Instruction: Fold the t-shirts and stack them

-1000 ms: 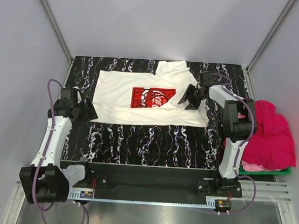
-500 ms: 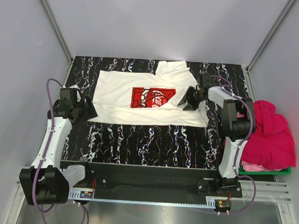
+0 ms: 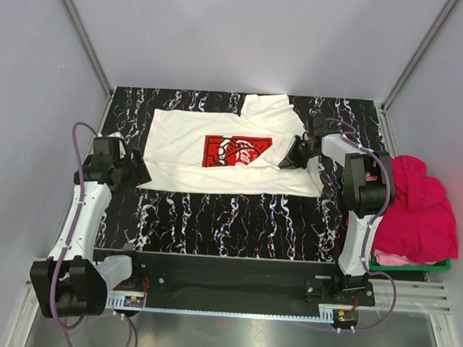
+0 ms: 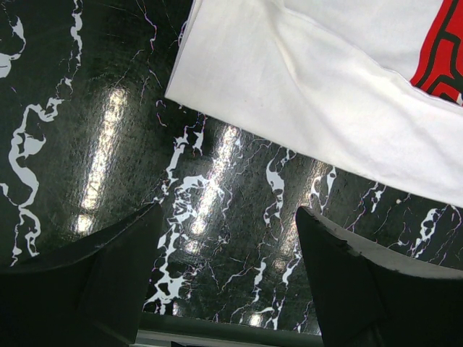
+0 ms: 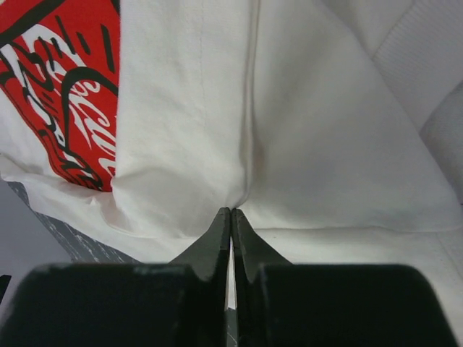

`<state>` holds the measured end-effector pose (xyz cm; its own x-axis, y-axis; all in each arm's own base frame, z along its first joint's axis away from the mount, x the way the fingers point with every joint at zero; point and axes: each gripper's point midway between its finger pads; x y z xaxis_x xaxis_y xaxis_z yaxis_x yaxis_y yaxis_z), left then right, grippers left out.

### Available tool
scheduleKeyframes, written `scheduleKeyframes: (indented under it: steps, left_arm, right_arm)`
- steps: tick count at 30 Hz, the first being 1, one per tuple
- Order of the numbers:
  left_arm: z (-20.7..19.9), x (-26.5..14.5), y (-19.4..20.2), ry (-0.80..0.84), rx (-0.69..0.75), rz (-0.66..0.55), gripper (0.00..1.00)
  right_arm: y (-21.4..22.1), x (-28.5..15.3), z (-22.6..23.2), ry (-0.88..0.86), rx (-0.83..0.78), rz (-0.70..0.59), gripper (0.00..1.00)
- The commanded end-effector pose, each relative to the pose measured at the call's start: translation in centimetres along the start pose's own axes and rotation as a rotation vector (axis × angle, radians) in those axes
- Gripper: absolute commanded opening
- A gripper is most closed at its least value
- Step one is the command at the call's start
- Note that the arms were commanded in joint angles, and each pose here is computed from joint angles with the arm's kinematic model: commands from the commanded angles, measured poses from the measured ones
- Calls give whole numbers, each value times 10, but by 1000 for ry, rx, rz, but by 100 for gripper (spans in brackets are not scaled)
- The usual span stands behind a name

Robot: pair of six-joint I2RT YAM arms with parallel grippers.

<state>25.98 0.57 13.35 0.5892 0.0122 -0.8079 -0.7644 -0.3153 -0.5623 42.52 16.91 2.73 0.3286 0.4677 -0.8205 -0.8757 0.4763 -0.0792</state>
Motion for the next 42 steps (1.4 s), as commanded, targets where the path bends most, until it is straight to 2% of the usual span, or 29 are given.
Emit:
scheduleKeyframes:
  steps: [1,5,13,15,17,20,21,23,24,26,27,28,33,34,42]
  left_arm:
    - [-4,-3,-11,28,17,-51,79]
    - [-5,-3,-11,30,18,-52,79]
    - [-5,-1,-10,34,18,-45,79]
    - [-5,0,-9,29,19,-37,79]
    - [-4,2,-8,26,16,-31,79]
    - [-2,4,-7,16,13,-18,79]
    - [0,5,-5,3,12,-10,79]
    - [3,6,-4,-20,-2,1,80]
    - [7,6,-2,-39,-9,10,80]
    - [8,6,-2,-50,-30,15,80]
    - [7,6,-2,-42,-39,17,81]
    - [6,8,0,-35,-54,26,81]
    - [-1,11,1,9,-62,40,81]
    - [-1,10,0,10,-61,31,80]
    - [-4,3,-4,34,-51,-31,81]
  right_arm:
    - [-13,-8,30,-85,-30,-14,4]
    - [-25,-10,60,-138,-55,-19,0]
    - [-54,19,130,-245,-117,-5,1]
    - [-55,25,136,-251,-127,21,31]
    - [-70,24,147,-259,-157,-8,56]
    - [-85,3,157,-246,-220,-63,66]
    - [-88,-18,164,-249,-232,-94,68]
    - [-94,-32,150,-196,-224,-139,69]
    - [-97,-66,163,-223,-249,-207,72]
    - [-94,-69,126,-113,-222,-237,76]
    - [-92,-97,130,-118,-232,-295,78]
    - [-82,-86,98,-39,-197,-279,79]
    - [-49,-74,65,-39,-157,-224,76]
    - [-44,-69,65,-59,-150,-190,72]
    - [-58,-30,94,-85,-172,-144,68]
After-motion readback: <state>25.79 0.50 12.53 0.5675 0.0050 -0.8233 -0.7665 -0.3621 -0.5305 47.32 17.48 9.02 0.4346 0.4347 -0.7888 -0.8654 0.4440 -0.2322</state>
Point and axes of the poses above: each gripper's point midway between its finger pads, its own x axis out along the fingers, its own z axis along the line the jaws close on, y = z × x, and after that the axes turned 6 degrees about x, right-handed
